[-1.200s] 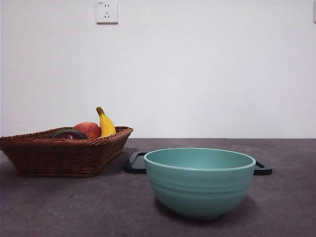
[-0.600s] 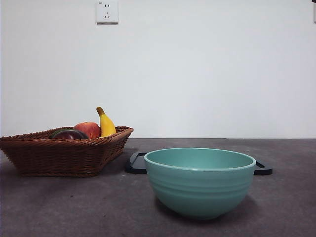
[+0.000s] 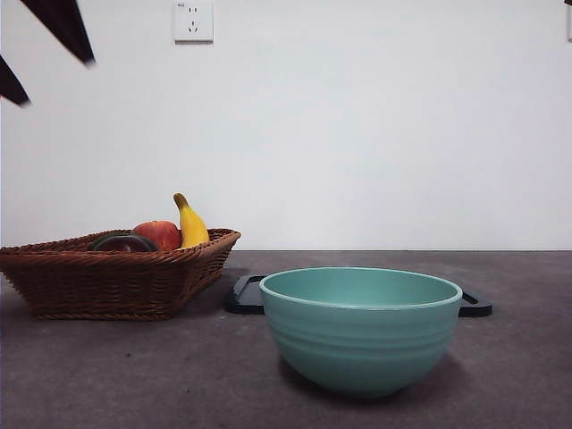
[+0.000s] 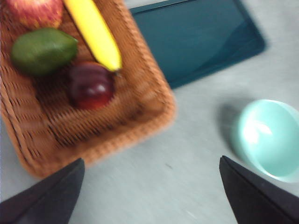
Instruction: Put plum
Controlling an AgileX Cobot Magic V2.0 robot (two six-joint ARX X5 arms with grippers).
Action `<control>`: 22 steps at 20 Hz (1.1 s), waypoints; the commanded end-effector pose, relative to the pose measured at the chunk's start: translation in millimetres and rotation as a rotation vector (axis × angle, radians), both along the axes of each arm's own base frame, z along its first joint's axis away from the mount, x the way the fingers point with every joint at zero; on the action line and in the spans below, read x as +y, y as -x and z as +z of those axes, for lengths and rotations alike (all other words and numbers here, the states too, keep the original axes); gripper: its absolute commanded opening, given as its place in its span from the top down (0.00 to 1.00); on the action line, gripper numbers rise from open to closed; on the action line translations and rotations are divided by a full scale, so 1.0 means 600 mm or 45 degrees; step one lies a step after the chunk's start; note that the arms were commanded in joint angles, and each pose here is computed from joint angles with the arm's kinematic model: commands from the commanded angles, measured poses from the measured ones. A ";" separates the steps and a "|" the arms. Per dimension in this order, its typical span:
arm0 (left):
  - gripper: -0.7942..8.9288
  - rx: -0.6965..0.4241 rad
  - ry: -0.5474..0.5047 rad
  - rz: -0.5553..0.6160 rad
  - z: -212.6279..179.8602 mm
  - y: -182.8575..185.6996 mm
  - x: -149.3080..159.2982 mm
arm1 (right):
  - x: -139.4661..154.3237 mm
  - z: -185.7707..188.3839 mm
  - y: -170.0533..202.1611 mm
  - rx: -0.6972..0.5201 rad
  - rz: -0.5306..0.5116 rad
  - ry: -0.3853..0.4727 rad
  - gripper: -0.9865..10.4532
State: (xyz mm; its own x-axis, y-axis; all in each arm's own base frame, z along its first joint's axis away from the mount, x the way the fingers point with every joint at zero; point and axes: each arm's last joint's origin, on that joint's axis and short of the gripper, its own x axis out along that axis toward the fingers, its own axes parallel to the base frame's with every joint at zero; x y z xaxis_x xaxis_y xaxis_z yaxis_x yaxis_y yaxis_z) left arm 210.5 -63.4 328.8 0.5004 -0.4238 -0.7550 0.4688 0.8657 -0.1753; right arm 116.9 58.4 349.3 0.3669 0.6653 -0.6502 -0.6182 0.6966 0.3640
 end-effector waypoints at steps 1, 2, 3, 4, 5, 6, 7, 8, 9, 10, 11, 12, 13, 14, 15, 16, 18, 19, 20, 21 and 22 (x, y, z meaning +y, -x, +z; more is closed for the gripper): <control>0.44 -0.072 -0.117 -0.022 -0.015 -0.042 -0.020 | 0.002 0.009 -0.001 -0.008 -0.003 -0.017 0.53; 0.44 -0.094 -0.164 -0.028 -0.025 -0.058 -0.027 | 0.002 0.009 -0.001 -0.006 -0.005 -0.018 0.53; 0.44 -0.112 -0.204 -0.036 -0.035 -0.073 -0.034 | 0.002 0.009 -0.001 0.000 -0.011 -0.021 0.53; 0.44 -0.125 -0.239 -0.030 -0.046 -0.087 -0.040 | 0.002 0.009 -0.001 0.004 -0.014 -0.024 0.53; 0.44 -0.139 -0.281 -0.023 -0.058 -0.102 -0.045 | 0.002 0.009 -0.001 0.005 -0.015 -0.024 0.53; 0.44 -0.140 -0.311 -0.015 -0.068 -0.113 -0.048 | 0.002 0.009 -0.001 0.005 -0.015 -0.024 0.53; 0.44 -0.135 -0.327 -0.023 -0.082 -0.126 -0.052 | 0.002 0.009 -0.001 0.006 -0.017 -0.025 0.53; 0.44 -0.122 -0.336 -0.031 -0.097 -0.139 -0.057 | 0.002 0.009 -0.001 0.007 -0.018 -0.025 0.53; 0.44 -0.106 -0.349 -0.043 -0.112 -0.150 -0.060 | 0.002 0.009 -0.001 0.007 -0.018 -0.025 0.53; 0.44 -0.089 -0.358 -0.050 -0.128 -0.161 -0.064 | 0.002 0.009 -0.001 0.008 -0.018 -0.025 0.53; 0.44 -0.070 -0.364 -0.053 -0.143 -0.171 -0.067 | 0.002 0.009 -0.001 0.009 -0.019 -0.026 0.53; 0.44 -0.054 -0.368 -0.056 -0.158 -0.180 -0.070 | 0.002 0.008 -0.001 0.014 -0.021 -0.026 0.53; 0.44 -0.039 -0.373 -0.058 -0.170 -0.187 -0.072 | 0.001 0.008 0.000 0.020 -0.021 -0.024 0.53; 0.44 -0.025 -0.377 -0.060 -0.181 -0.192 -0.074 | 0.001 0.007 0.000 0.028 -0.022 -0.020 0.53; 0.44 -0.010 -0.382 -0.063 -0.191 -0.197 -0.076 | 0.001 0.007 0.000 0.029 -0.022 -0.020 0.53; 0.44 0.008 -0.387 -0.065 -0.203 -0.202 -0.077 | 0.001 0.007 0.000 0.029 -0.022 -0.020 0.53; 0.44 0.022 -0.391 -0.067 -0.213 -0.206 -0.079 | 0.001 0.007 0.000 0.029 -0.022 -0.020 0.53; 0.45 0.017 -0.389 -0.066 -0.213 -0.207 -0.079 | 0.001 0.007 0.000 0.029 -0.022 -0.020 0.53; 0.52 0.013 -0.389 -0.063 -0.213 -0.207 -0.079 | 0.001 0.007 0.000 0.028 -0.022 -0.020 0.53; 0.57 0.014 -0.390 -0.064 -0.213 -0.207 -0.079 | 0.001 0.007 0.000 0.028 -0.022 -0.020 0.53; 0.58 0.014 -0.390 -0.064 -0.213 -0.207 -0.079 | 0.001 0.007 0.000 0.028 -0.021 -0.021 0.53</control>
State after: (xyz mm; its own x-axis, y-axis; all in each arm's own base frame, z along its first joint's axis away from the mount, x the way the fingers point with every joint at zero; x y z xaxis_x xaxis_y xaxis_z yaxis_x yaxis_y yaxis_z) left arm 330.5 -107.9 200.5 0.4681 -0.1972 -0.8614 0.5017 0.8618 0.0753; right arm 116.1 58.1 348.4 0.3589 0.6624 -0.6576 -0.5931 0.7058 0.3873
